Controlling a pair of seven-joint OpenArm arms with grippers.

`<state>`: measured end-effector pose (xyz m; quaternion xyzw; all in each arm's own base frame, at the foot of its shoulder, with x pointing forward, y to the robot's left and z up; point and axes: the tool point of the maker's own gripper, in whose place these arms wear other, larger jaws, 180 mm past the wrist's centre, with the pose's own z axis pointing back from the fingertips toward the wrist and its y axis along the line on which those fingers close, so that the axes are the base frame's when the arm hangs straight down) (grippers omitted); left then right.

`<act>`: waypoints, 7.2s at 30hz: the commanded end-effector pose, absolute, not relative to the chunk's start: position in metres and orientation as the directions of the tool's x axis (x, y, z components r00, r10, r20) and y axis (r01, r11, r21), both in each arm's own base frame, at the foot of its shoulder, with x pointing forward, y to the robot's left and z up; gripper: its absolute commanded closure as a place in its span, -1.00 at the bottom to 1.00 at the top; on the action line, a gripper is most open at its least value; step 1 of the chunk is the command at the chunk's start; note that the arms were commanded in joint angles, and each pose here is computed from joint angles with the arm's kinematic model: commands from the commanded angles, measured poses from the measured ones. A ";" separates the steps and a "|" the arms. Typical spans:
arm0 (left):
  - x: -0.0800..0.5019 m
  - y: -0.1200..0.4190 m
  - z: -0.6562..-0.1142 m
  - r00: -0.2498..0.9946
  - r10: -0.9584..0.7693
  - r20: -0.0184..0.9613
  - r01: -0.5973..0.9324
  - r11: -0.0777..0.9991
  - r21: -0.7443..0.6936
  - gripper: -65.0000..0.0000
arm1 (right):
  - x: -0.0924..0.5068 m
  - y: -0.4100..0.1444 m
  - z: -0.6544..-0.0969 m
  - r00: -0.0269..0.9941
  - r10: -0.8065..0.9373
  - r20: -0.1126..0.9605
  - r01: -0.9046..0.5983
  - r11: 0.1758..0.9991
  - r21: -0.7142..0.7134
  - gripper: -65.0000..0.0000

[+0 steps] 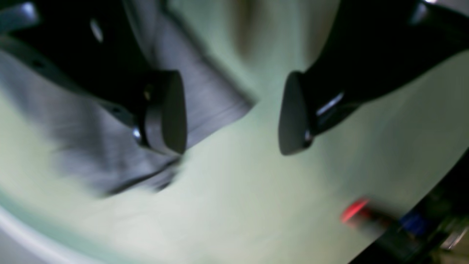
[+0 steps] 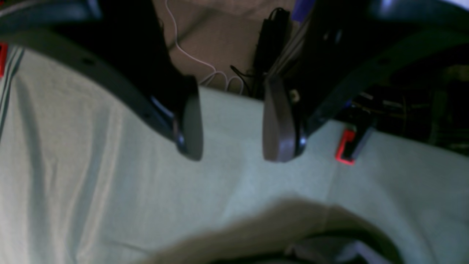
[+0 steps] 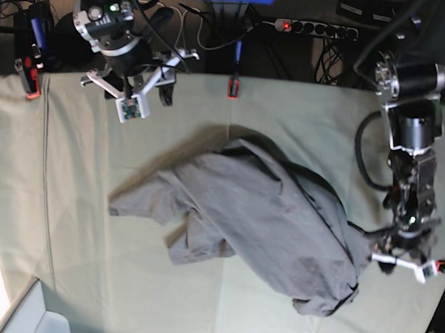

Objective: Layout the t-shirt on the table in an organized manner, then fold the t-shirt properly
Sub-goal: 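Grasp another shirt edge with the left gripper and pull it outward, then grasp the shirt hem with the right gripper and pull it outward, then grasp a shirt corner with the right gripper and lift it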

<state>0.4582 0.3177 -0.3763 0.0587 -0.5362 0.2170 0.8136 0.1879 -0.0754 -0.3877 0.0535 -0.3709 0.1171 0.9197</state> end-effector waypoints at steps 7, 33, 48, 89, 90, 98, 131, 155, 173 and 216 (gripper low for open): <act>0.461 0.304 -0.403 0.383 0.346 0.856 -0.420 0.891 -0.172 -0.18 | 0.194 -0.072 -0.378 0.666 0.174 0.726 -0.267 0.964 0.014 0.16; 0.455 0.289 -0.442 0.490 0.409 0.770 -0.445 0.877 -0.182 0.84 | 0.166 -0.077 -0.392 0.715 0.186 0.674 -0.269 0.963 0.019 0.17; 0.430 0.324 -0.415 0.367 0.446 0.816 -0.481 0.842 -0.244 0.99 | 0.166 -0.100 -0.393 0.721 0.177 0.670 -0.224 0.975 -0.017 0.16; 0.200 0.457 -0.385 0.179 0.490 0.853 -0.728 0.650 -0.221 0.99 | 0.360 -0.095 -0.390 0.551 0.342 0.761 -0.427 0.899 -0.095 -0.27; 0.200 0.456 -0.386 0.179 0.492 0.852 -0.728 0.648 -0.221 0.99 | 0.364 -0.097 -0.396 0.566 0.341 0.751 -0.424 0.901 -0.089 -0.27; 0.199 0.456 -0.387 0.180 0.494 0.851 -0.729 0.647 -0.222 0.99 | 0.385 -0.100 -0.425 0.642 0.332 0.691 -0.418 0.907 -0.048 -0.26; 0.201 0.456 -0.383 0.173 0.490 0.855 -0.726 0.650 -0.226 0.99 | 0.430 -0.092 -0.262 0.283 0.332 0.900 -0.372 0.903 -0.215 1.00; 0.255 0.424 -0.349 0.030 0.505 0.863 -0.656 0.661 -0.364 0.99 | 0.574 -0.031 -0.168 0.113 0.016 0.993 -0.397 0.917 0.031 1.00; 0.266 0.398 -0.346 0.080 0.535 0.841 -0.612 0.692 -0.382 0.99 | 0.561 -0.002 -0.219 0.146 0.013 0.989 -0.455 0.889 0.056 -0.36; 0.267 0.421 -0.272 -0.035 0.406 0.913 -0.578 0.737 -0.350 0.99 | 0.332 0.046 -0.422 0.586 0.131 0.800 -0.568 0.771 0.289 0.98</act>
